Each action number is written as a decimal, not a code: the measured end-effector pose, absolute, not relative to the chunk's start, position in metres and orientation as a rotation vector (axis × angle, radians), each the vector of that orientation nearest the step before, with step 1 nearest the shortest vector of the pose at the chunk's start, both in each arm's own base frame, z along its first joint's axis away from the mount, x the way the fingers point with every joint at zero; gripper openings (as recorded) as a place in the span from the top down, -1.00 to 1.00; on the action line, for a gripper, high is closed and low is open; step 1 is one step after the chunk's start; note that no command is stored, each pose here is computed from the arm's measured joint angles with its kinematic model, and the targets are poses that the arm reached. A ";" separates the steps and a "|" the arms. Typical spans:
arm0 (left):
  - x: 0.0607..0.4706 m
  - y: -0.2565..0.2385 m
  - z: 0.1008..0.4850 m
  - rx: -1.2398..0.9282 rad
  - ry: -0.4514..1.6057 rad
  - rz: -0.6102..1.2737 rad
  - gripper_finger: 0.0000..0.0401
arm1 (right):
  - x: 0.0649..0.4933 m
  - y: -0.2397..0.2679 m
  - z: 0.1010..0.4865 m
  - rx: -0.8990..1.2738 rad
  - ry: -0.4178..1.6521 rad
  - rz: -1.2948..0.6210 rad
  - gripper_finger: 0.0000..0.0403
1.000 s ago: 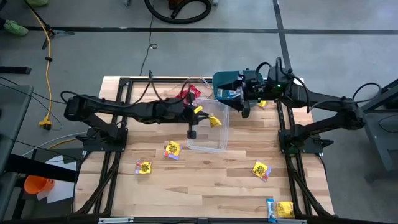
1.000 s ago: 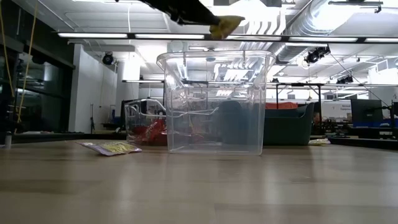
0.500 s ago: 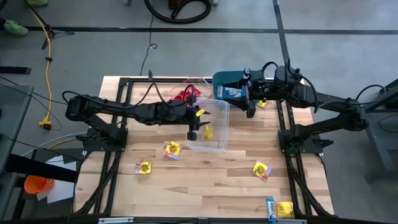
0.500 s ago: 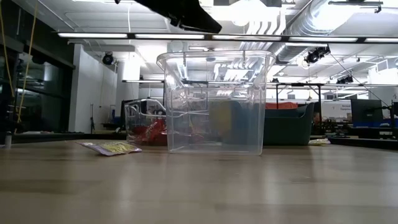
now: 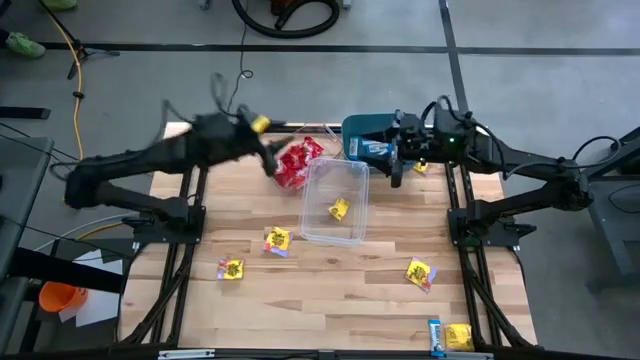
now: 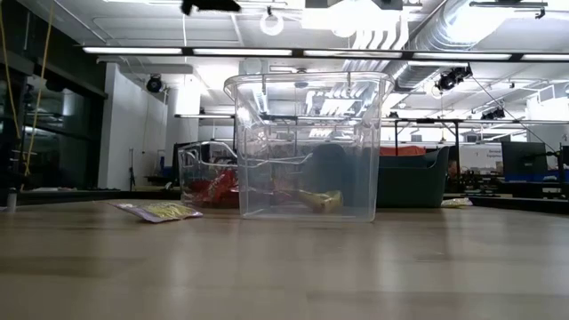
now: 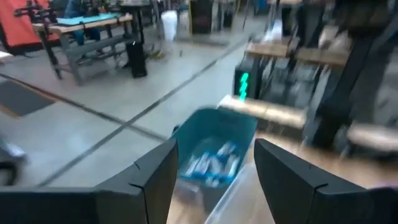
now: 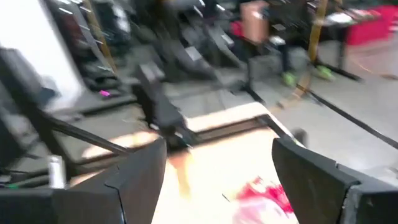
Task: Sort candy
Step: Adjust the transparent bin and container
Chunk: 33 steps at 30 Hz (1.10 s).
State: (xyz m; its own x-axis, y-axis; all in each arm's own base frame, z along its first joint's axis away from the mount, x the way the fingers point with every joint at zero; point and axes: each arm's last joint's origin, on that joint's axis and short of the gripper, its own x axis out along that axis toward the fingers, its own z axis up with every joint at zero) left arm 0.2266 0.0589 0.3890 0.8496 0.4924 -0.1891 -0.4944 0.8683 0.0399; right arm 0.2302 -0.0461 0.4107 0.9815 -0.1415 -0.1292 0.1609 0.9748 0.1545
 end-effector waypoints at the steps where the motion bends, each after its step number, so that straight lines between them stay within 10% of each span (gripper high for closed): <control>1: 0.217 0.062 0.391 -0.044 0.164 0.513 0.00 | 0.230 -0.047 0.408 0.166 0.142 -0.184 -0.43; 12: 0.187 0.053 0.315 -0.298 0.147 0.481 0.03 | 0.221 -0.055 0.384 0.244 0.385 -0.331 -0.43; 20: 0.198 0.016 0.239 -0.473 0.356 0.358 0.89 | 0.221 -0.056 0.383 0.242 0.389 -0.344 -0.43; 33: 0.225 0.008 0.162 -0.564 0.341 0.525 1.00 | 0.220 -0.059 0.384 0.219 0.378 -0.410 -0.43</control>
